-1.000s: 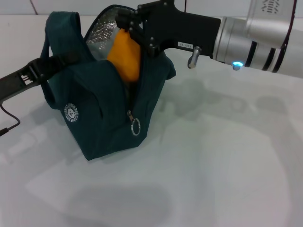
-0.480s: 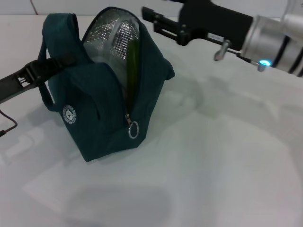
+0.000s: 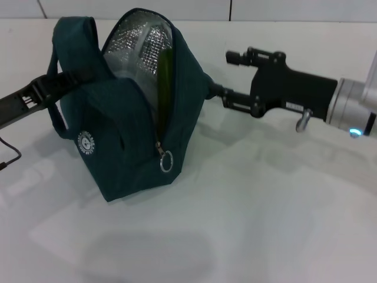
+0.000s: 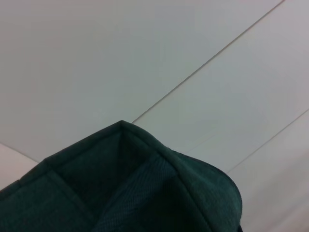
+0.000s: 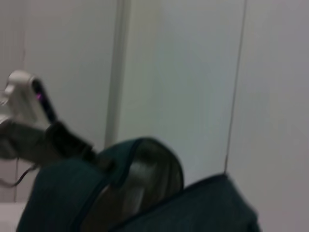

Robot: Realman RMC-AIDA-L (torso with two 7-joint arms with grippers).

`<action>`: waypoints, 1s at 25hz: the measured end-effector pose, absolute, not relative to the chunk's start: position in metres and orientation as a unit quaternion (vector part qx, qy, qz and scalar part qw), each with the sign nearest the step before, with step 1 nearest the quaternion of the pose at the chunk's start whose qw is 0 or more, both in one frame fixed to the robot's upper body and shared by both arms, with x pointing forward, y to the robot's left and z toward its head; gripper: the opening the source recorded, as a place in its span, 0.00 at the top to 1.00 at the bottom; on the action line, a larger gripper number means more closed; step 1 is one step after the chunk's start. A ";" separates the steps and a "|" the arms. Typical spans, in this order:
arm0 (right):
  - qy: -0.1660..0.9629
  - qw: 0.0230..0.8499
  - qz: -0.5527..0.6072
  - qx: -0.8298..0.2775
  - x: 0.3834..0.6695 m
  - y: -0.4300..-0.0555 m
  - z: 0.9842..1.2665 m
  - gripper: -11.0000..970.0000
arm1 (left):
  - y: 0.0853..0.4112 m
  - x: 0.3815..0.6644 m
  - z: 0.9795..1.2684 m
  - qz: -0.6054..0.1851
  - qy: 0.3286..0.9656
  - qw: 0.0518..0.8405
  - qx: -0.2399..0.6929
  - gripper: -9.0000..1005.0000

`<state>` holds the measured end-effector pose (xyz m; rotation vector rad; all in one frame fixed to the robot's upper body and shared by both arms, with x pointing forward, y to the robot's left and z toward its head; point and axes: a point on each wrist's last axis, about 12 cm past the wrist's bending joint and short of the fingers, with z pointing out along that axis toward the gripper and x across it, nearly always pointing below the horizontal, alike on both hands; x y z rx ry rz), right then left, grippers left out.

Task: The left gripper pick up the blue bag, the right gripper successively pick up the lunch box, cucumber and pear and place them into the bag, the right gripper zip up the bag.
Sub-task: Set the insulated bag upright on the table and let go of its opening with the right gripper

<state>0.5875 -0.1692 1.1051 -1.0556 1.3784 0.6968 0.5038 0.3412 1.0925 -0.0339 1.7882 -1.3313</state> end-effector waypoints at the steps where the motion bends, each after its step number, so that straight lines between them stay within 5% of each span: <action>1: 0.595 0.590 0.298 -0.456 0.585 -0.170 1.102 0.35 | 0.341 0.504 1.093 -0.536 0.720 0.440 -0.013 0.95; 25: 0.609 0.564 0.265 -0.490 0.595 -0.148 1.094 0.33 | 0.340 0.504 1.092 -0.537 0.720 0.440 -0.014 0.95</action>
